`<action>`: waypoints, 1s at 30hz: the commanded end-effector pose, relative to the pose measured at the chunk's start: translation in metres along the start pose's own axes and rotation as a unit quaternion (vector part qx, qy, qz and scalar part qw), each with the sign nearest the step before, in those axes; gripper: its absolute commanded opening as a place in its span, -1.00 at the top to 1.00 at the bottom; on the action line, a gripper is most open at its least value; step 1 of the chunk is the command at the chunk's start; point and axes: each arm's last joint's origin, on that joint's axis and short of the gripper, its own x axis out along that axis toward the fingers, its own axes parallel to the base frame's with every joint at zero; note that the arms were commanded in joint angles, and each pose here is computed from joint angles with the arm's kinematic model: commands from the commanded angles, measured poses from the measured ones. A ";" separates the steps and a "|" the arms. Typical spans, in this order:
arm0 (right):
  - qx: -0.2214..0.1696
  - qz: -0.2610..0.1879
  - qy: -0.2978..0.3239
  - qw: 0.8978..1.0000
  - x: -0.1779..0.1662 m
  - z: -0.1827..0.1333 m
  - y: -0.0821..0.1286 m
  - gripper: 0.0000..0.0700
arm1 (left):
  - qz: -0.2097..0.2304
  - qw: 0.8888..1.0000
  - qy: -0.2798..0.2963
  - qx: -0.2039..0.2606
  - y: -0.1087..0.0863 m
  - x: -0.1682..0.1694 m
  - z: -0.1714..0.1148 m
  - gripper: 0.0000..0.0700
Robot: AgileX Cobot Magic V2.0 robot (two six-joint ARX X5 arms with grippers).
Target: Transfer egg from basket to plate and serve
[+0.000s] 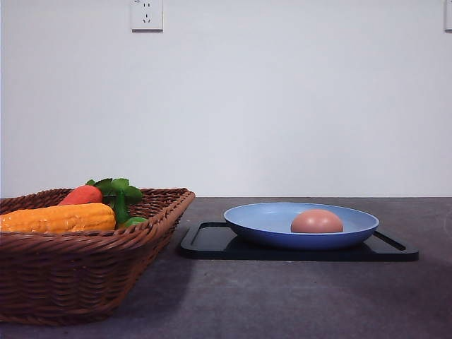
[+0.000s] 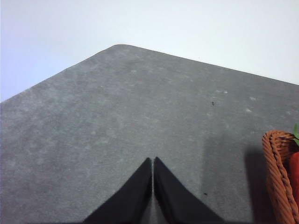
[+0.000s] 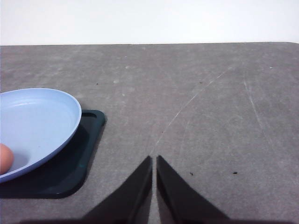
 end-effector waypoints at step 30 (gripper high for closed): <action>0.007 -0.001 -0.004 1.000 0.000 0.000 0.000 1.00 | 0.002 1.000 0.018 0.004 0.001 0.002 -0.009 1.00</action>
